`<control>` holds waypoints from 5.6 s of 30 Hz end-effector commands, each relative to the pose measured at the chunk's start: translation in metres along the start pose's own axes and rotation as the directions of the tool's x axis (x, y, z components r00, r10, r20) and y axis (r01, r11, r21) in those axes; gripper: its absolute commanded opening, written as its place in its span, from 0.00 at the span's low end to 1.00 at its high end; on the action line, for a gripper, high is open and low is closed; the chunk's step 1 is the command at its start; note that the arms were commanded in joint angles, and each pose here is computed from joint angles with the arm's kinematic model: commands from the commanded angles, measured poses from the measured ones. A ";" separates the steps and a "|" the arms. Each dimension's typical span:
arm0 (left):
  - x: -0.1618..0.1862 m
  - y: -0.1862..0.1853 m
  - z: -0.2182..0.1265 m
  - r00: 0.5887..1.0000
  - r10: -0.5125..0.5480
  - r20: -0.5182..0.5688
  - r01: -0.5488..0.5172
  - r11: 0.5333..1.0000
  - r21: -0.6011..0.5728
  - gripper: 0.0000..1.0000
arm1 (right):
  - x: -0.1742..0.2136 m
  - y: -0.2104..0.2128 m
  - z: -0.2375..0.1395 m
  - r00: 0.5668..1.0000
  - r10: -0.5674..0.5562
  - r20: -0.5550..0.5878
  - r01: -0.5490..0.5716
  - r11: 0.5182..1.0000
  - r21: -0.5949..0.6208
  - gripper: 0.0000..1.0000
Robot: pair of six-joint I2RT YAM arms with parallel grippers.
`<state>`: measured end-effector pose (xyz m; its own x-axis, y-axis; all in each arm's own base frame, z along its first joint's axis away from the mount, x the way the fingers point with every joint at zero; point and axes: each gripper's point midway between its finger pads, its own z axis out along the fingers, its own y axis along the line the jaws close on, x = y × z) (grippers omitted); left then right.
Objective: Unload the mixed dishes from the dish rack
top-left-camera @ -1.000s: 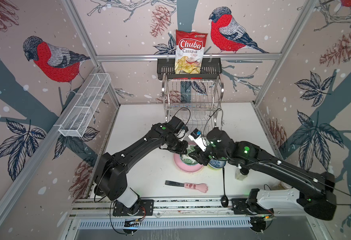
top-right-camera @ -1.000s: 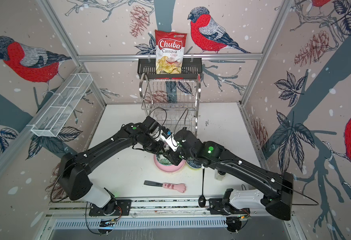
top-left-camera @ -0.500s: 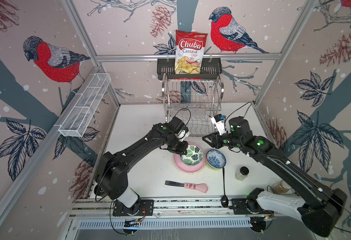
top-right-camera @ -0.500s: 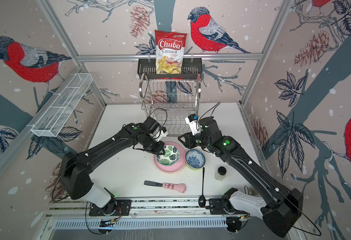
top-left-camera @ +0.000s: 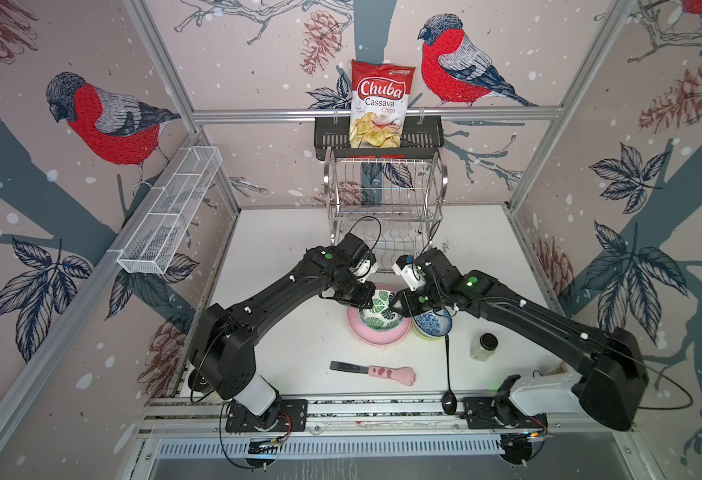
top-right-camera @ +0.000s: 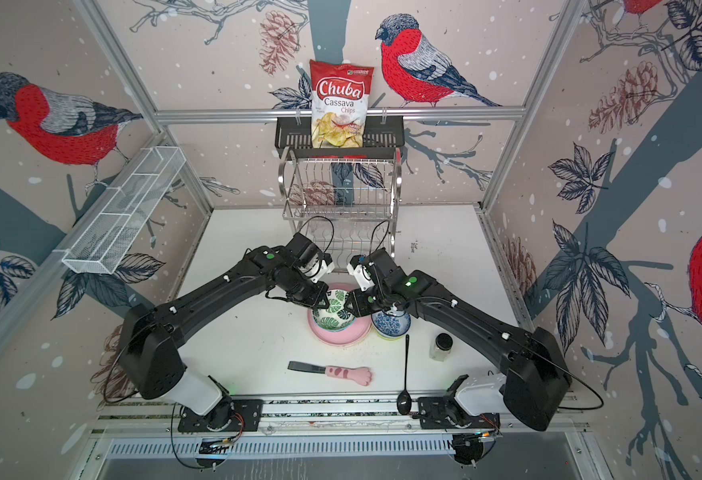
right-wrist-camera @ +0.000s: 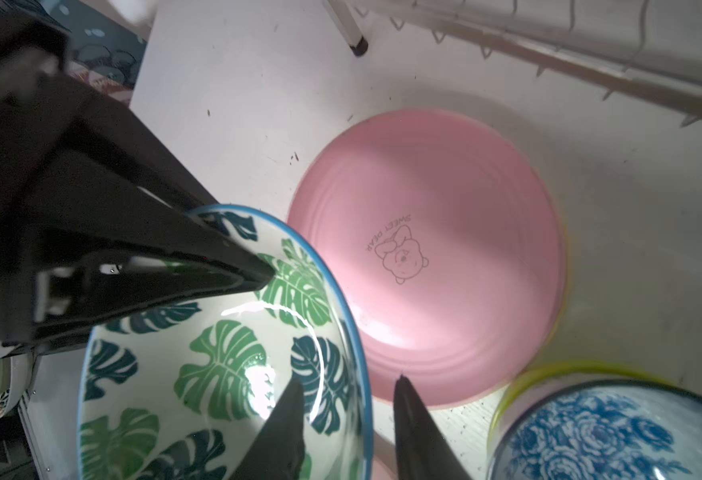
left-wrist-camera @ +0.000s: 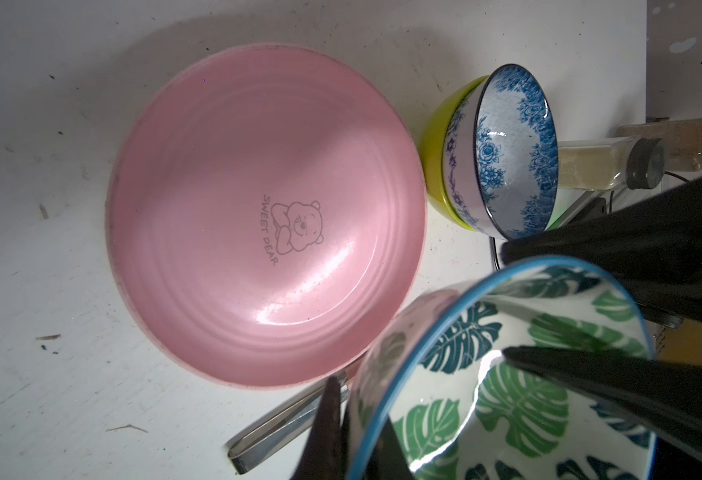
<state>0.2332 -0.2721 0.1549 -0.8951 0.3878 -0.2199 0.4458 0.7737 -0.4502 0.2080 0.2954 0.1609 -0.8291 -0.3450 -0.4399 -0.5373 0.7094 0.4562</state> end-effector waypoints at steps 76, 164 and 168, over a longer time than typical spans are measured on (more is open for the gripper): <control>-0.061 -0.006 -0.118 0.828 -0.023 0.561 -0.025 0.997 0.077 0.80 | 0.049 -0.153 -0.048 0.931 0.332 0.151 -0.364 0.877 0.315 0.18; -0.116 0.135 -0.026 0.768 -0.191 0.611 0.312 0.945 -0.097 0.26 | -0.114 -0.071 -0.060 0.783 -0.169 0.599 -0.067 0.934 0.351 0.86; -0.110 0.121 -0.020 0.783 -0.177 0.596 0.290 0.952 -0.097 0.20 | -0.119 -0.079 -0.049 0.783 -0.188 0.592 -0.060 0.926 0.373 0.86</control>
<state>0.3868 -0.2008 0.1319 -0.7957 -0.1227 -0.5932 0.1413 0.9146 -0.3788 0.3324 0.2477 0.2080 -0.5009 -0.0404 -0.8645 -0.3813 0.9071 0.1785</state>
